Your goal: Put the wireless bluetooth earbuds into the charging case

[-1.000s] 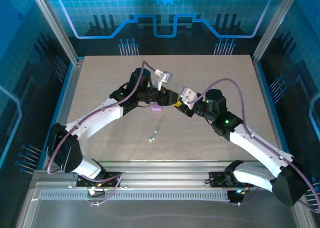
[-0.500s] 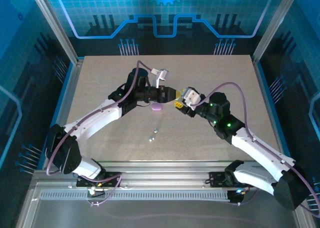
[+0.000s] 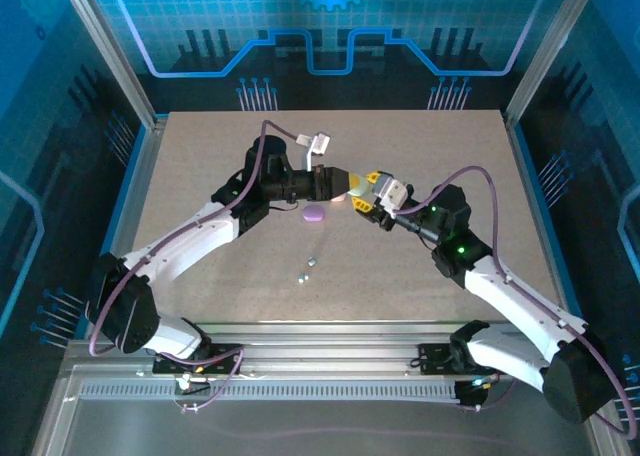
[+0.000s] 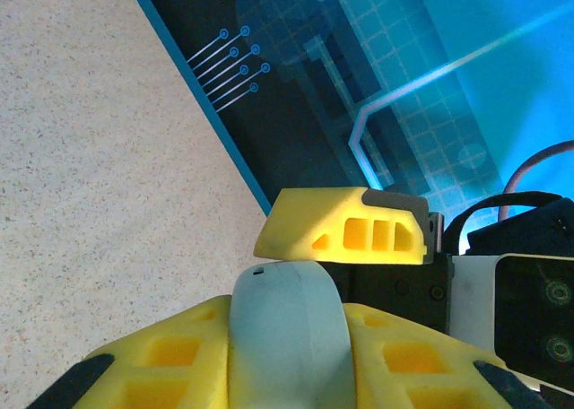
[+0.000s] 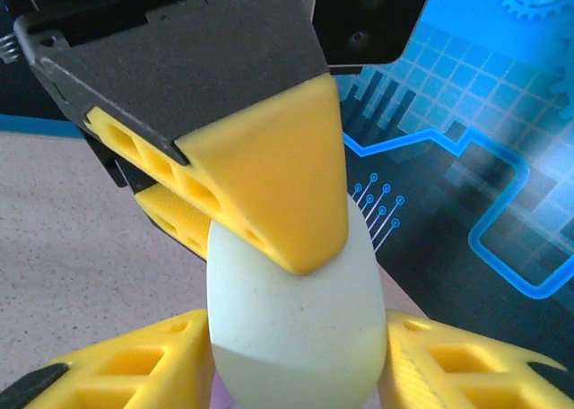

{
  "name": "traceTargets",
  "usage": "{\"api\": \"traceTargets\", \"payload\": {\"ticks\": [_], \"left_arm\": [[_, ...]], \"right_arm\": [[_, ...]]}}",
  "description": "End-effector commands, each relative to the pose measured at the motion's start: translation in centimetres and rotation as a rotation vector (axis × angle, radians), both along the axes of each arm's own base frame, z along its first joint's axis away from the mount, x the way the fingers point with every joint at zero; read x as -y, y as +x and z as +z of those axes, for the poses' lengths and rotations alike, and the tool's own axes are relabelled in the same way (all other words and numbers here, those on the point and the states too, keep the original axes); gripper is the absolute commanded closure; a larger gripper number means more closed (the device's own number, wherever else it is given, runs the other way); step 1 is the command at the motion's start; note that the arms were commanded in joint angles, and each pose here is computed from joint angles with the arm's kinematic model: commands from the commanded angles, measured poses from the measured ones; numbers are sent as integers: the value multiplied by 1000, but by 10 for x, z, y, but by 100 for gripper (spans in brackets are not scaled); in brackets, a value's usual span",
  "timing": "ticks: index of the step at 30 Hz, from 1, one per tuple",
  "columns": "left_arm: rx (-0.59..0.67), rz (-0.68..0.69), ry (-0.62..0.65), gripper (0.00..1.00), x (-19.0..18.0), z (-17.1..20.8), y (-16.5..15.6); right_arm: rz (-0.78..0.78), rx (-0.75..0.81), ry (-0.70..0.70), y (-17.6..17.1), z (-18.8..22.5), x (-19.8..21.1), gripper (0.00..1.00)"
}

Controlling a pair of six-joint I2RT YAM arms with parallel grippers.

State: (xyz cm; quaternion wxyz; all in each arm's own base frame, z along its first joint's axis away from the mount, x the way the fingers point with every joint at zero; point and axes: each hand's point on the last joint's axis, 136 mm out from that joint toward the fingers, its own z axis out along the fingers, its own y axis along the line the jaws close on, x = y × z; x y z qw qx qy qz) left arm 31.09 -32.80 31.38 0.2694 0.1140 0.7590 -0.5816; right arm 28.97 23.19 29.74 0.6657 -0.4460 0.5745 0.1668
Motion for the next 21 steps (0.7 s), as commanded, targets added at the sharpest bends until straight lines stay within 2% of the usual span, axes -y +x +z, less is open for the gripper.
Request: {"api": "traceTargets", "payload": {"ticks": [1,6,10,11,12,16,17,21], "left_arm": [[18,-30,-37,78,-2,15,-11],[31,-35,-38,75,-3,17,-12],[91,-47,-30,62,-4,21,-14],[121,-48,-21,53,-5,22,-16],[151,-52,-13,50,-6,23,-17],[388,-107,35,40,-11,28,-30],[462,-121,51,38,-13,27,-35],[735,-172,95,36,-19,25,-50]], "right_arm": [[30,73,49,0,29,-1,56],[33,55,48,0,29,1,64],[81,4,45,-7,30,0,68],[105,-19,38,-10,30,-2,68],[132,-54,26,-13,27,-3,68],[260,-212,4,-28,16,-10,68],[298,-222,11,-32,27,-13,68],[442,-323,7,-48,32,-21,68]]}}
